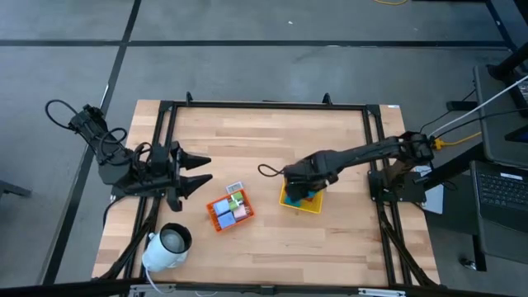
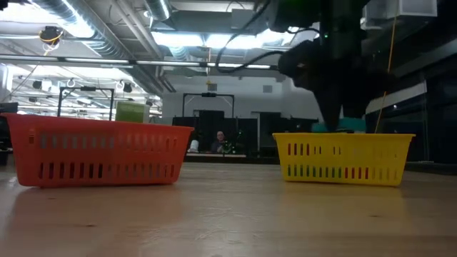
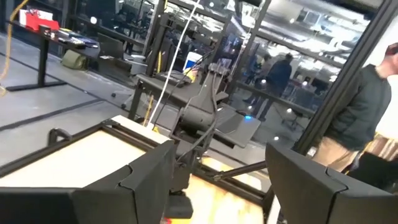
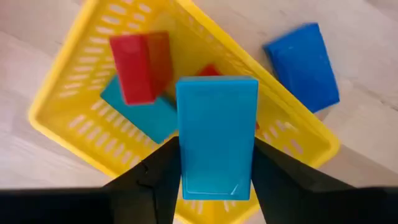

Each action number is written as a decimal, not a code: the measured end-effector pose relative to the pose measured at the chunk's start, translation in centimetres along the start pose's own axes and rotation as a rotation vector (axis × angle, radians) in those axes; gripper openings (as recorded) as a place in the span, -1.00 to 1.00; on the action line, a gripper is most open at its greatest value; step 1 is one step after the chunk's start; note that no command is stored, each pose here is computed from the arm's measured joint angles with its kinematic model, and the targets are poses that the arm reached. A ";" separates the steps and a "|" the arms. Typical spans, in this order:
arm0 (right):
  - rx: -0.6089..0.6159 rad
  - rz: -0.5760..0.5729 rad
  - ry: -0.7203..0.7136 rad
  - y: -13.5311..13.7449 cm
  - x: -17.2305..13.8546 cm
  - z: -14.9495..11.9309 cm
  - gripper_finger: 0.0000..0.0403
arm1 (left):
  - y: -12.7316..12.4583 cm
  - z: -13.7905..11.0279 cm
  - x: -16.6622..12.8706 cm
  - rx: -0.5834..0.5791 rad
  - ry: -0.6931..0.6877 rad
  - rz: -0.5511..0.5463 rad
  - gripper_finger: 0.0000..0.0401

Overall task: Pick & Place Office items
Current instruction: Put the light blue digital clock into the yellow bin, then put the blue digital clock into the yellow bin

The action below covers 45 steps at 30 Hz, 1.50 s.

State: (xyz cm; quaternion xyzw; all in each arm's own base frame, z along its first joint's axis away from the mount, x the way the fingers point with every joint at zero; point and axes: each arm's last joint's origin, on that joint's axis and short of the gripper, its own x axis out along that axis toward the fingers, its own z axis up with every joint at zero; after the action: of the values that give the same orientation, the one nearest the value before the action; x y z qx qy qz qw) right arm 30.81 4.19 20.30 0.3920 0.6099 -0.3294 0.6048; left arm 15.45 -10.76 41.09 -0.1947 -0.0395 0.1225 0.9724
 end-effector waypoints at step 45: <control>0.345 -0.030 0.067 -7.9 2.9 4.4 0.35 | -1.8 -0.2 1.7 -0.086 -0.069 -0.079 0.23</control>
State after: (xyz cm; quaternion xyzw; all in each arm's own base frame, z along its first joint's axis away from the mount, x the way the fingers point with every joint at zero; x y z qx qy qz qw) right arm 26.17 -3.20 16.64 0.4915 0.5699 -0.4250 0.5030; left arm 17.47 -11.99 41.64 -0.2304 -0.0860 0.0888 0.9652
